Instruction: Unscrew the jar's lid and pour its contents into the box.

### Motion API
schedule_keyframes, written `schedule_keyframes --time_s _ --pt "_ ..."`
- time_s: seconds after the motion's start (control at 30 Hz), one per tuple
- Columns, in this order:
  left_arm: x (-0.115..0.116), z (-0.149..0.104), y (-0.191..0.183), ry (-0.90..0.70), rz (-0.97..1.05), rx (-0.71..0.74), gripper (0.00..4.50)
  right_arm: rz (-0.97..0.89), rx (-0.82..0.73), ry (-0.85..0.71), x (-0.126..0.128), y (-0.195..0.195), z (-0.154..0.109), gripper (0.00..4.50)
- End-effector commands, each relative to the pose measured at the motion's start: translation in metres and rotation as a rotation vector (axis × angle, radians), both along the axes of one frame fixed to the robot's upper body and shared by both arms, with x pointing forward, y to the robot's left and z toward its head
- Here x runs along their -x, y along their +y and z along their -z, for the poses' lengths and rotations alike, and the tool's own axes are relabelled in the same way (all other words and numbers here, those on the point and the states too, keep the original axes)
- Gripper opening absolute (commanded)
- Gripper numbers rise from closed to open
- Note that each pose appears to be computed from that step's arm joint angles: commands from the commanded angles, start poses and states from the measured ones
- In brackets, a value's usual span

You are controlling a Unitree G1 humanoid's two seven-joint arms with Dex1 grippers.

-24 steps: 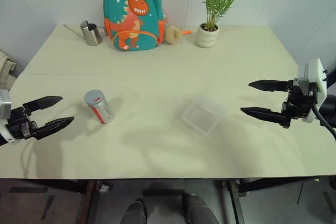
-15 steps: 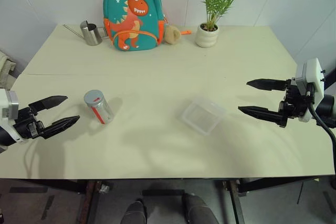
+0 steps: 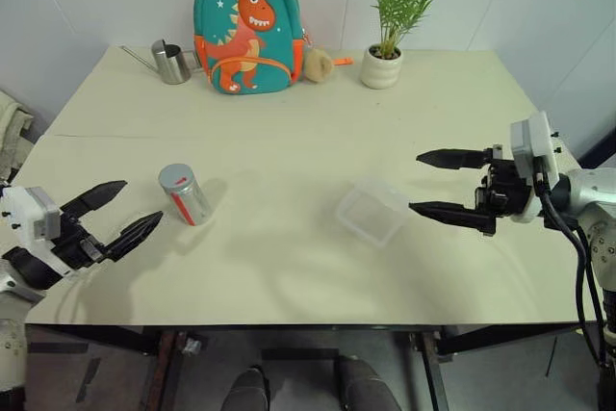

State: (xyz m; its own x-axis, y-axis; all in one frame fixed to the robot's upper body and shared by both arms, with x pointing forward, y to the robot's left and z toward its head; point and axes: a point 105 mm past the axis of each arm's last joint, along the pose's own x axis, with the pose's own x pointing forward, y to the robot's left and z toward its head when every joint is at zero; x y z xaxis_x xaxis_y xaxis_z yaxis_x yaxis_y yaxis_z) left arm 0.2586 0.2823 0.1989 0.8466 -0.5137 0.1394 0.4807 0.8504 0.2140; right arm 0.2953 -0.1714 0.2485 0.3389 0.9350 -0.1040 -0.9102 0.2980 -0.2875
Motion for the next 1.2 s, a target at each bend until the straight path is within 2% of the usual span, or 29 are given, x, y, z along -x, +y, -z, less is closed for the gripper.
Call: schedule_keyframes --time_s 0.03,0.33,0.47,0.8,1.2 --pt "0.002 0.004 -0.011 -0.016 -0.064 -0.019 4.45 -0.037 -0.005 -0.046 -0.003 0.009 -0.009 4.50" --pt "-0.005 0.014 -0.021 -0.021 -0.237 0.039 4.45 -0.069 0.001 -0.040 -0.011 0.016 -0.005 4.50" --pt "-0.018 0.017 -0.015 -0.024 -0.334 0.098 4.45 -0.082 -0.008 -0.044 -0.014 0.019 -0.006 4.50" --pt "-0.037 0.035 -0.050 0.015 -0.250 0.117 4.45 -0.078 -0.011 -0.055 -0.011 0.019 -0.006 4.50" --pt "-0.054 0.047 -0.042 0.033 -0.322 0.132 4.45 -0.042 -0.004 -0.064 -0.009 0.014 -0.008 4.50"
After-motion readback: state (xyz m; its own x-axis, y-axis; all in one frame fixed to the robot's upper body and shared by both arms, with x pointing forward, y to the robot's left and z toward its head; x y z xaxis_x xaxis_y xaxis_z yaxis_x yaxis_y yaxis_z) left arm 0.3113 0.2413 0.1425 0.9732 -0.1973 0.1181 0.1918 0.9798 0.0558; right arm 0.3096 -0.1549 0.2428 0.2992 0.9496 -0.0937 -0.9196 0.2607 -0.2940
